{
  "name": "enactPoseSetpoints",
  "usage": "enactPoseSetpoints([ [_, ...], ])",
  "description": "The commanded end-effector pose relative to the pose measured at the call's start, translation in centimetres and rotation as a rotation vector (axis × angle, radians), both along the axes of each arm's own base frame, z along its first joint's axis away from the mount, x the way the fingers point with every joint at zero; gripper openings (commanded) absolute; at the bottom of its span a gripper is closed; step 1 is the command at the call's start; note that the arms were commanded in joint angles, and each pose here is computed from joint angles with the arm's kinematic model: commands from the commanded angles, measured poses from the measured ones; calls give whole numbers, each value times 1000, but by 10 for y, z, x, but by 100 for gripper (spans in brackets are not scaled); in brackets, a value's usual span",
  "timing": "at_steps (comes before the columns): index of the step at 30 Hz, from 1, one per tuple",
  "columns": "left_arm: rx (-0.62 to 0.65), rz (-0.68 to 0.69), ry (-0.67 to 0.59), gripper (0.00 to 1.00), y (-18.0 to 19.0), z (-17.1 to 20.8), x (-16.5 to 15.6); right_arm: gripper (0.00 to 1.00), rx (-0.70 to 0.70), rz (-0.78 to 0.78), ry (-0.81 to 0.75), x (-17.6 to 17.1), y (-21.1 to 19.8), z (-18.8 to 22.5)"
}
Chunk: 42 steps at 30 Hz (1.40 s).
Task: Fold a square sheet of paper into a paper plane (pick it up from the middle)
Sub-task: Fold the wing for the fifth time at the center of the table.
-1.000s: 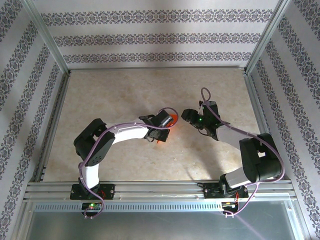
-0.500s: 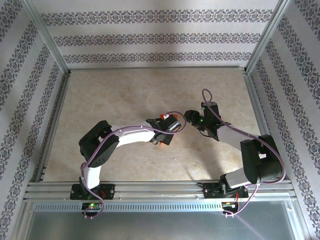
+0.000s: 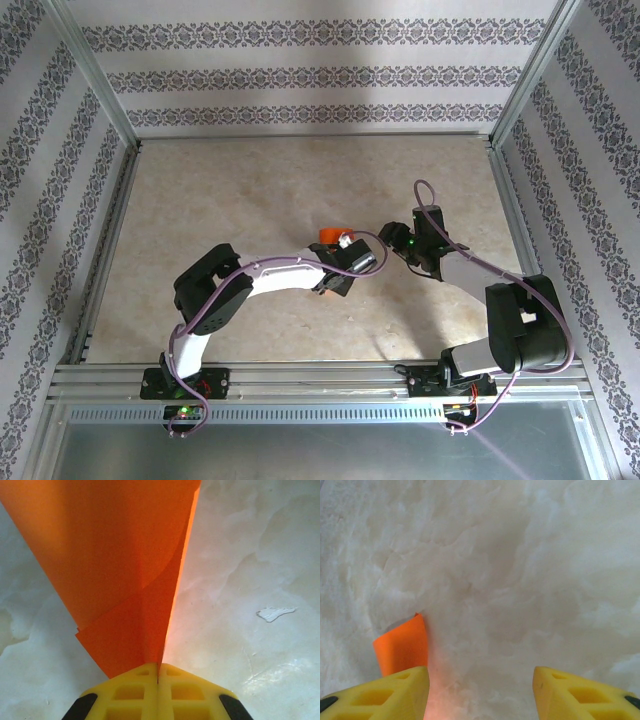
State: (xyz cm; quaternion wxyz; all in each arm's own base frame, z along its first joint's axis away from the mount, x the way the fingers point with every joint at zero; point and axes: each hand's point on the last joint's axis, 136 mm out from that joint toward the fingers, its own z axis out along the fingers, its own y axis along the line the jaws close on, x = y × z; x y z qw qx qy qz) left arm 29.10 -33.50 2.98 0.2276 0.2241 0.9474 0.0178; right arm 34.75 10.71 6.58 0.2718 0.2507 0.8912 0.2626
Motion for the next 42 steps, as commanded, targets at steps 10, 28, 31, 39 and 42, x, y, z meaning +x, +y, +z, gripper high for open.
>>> enactPoseSetpoints([
  [10,3,-4,53,3,-7,-15,-12,57,-18,-41,35,-5,-10,-8],
  [28,-368,32,136,0,-5,1,-3,57,-1,-24,44,-2,-6,-8],
  [31,-487,47,143,1,-2,10,1,57,3,-17,46,-2,-4,-8],
  [39,-681,71,163,3,7,21,7,58,8,11,51,-2,2,-10],
  [42,-748,85,166,3,12,25,11,58,11,26,54,-2,6,-10],
])
